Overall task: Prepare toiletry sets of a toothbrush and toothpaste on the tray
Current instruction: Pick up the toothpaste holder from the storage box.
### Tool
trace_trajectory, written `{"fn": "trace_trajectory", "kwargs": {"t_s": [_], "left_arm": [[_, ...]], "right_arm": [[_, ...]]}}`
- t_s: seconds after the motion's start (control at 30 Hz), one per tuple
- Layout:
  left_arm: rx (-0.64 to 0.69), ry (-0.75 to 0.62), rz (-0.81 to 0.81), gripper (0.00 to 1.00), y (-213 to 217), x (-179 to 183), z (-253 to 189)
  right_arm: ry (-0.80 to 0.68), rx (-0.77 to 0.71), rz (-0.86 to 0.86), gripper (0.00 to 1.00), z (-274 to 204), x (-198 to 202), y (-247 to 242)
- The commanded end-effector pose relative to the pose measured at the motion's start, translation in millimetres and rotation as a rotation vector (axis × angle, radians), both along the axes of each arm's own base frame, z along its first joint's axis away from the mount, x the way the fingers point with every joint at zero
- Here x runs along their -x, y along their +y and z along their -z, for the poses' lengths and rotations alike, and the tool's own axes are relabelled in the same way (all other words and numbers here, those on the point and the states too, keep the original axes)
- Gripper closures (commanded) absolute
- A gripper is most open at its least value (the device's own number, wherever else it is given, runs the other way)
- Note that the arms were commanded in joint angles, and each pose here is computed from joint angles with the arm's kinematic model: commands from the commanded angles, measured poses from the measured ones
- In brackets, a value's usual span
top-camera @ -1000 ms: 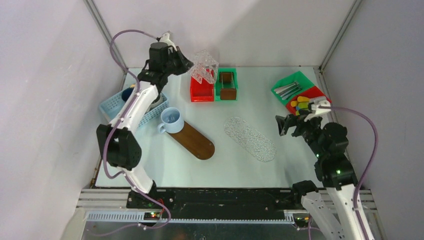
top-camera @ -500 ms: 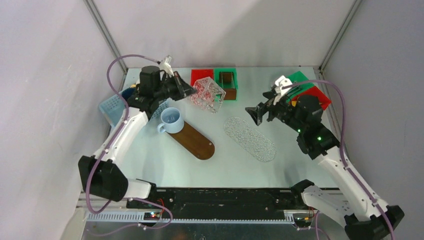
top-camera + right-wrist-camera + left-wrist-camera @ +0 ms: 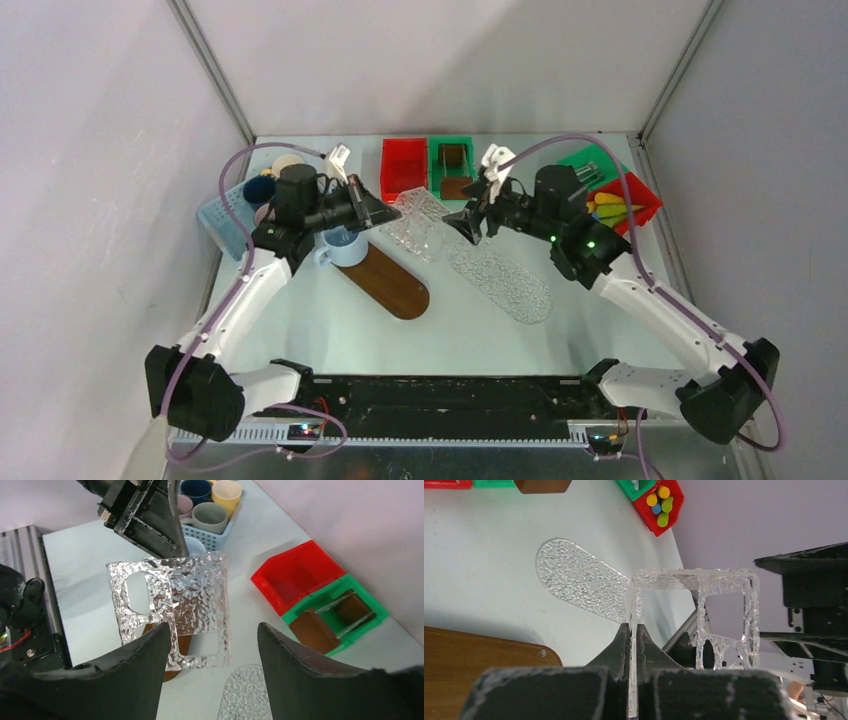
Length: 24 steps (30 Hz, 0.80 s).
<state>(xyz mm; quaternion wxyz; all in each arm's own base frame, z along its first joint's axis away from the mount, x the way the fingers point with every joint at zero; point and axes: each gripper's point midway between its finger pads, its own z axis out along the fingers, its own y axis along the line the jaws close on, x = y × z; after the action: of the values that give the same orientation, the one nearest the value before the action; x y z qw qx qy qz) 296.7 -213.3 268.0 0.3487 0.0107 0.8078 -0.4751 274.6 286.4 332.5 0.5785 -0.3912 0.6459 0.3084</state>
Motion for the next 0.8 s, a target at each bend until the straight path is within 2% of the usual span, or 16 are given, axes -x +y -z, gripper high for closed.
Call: {"fn": "trace_trajectory", "kwargs": {"t_s": [0.0,0.33,0.47,0.57,0.63,0.67,0.77], "left_arm": [[0.097,-0.077,0.049,1.0,-7.9,14.9,-32.0],[0.163,-0.073,0.086,1.0,-11.6,29.0,-33.3],[0.163,-0.057,0.092,1.0,-11.3,32.1,-29.6],[0.124,-0.054,0.068,1.0,-7.6,28.9,-22.0],[0.075,-0.04,0.037,0.94,-2.5,25.8,-12.7],[0.032,-0.025,0.012,0.87,2.1,24.0,-3.8],[-0.08,0.004,-0.051,0.67,16.8,21.7,7.8]], "right_arm": [[-0.035,0.003,-0.049,0.35,-9.0,0.5,20.1],[0.017,0.096,-0.028,0.5,30.8,-11.4,34.2],[0.008,0.119,-0.023,0.66,35.4,-11.6,35.5],[-0.011,0.135,-0.008,0.86,34.7,-11.6,34.3],[-0.025,0.161,-0.001,0.97,36.2,-11.2,33.8],[-0.026,0.172,-0.004,1.0,36.4,-8.9,34.7],[-0.037,0.204,0.02,1.0,38.8,-9.1,33.9]]}}
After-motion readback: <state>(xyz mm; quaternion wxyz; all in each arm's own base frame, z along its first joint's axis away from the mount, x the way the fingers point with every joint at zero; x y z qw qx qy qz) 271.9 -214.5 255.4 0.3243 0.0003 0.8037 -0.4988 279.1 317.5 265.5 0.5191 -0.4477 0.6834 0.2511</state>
